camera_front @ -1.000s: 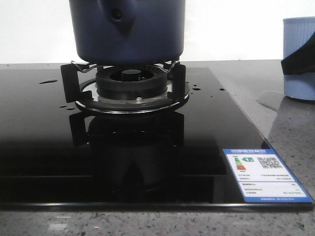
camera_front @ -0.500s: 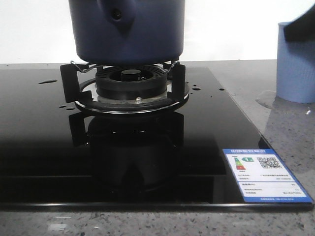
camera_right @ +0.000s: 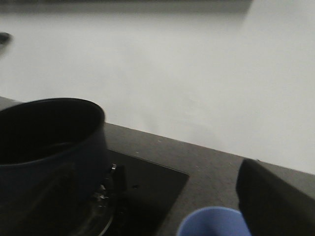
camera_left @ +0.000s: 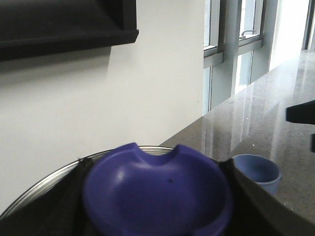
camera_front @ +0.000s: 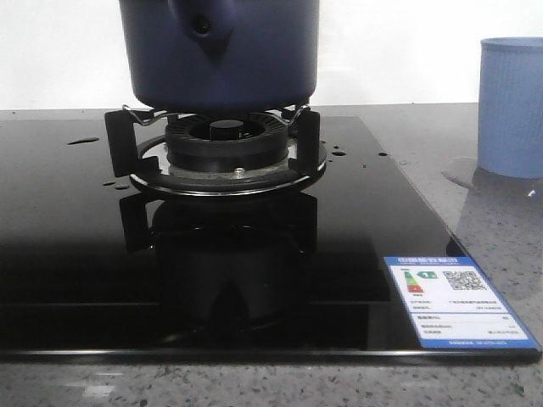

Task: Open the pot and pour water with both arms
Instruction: 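Lower the cup onto the counter and open the right gripper, then lower the lid back onto the pot and release with the left gripper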

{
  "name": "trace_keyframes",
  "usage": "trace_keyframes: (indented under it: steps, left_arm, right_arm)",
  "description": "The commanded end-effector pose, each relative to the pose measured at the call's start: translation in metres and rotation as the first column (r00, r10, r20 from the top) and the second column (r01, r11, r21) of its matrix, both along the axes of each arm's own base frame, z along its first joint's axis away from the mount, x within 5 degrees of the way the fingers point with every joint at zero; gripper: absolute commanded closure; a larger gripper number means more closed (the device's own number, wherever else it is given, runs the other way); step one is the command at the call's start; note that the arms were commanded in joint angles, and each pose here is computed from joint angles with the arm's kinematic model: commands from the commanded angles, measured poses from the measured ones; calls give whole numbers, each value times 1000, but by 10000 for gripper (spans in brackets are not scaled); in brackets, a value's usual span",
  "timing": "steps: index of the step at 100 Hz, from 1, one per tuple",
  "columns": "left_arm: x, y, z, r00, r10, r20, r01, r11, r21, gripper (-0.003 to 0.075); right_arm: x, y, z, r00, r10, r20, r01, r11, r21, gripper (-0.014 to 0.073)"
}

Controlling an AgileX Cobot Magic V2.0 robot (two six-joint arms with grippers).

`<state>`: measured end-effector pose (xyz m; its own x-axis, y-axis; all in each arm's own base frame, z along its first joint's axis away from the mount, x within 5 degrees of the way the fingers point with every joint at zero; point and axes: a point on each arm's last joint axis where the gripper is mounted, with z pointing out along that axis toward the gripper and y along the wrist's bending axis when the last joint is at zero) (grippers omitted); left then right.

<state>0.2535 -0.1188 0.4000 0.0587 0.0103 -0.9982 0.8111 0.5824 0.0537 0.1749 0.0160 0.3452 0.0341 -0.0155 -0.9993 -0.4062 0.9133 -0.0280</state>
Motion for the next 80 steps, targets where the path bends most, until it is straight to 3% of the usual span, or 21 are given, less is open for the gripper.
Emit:
trace_keyframes:
  steps: [1, 17, 42, 80]
  left_arm:
    - [5, -6, 20, 998, -51, 24, 54, 990, -130, 438]
    - [30, -16, 3, 994, -109, -5, 107, 988, -115, 438]
    - [55, -25, -21, 990, -143, 2, 143, 987, -68, 438]
    - [75, -44, -30, 984, -176, -6, 175, 983, -56, 438]
  right_arm:
    - [-12, 10, 17, 992, 90, 83, -92, 995, 23, 221]
    - [-23, 18, 20, 981, 158, 111, -155, 987, -36, 669]
    - [-24, 19, 19, 980, 168, 106, -162, 985, -63, 661]
    - [-25, 19, 19, 979, 171, 107, -165, 984, -63, 661]
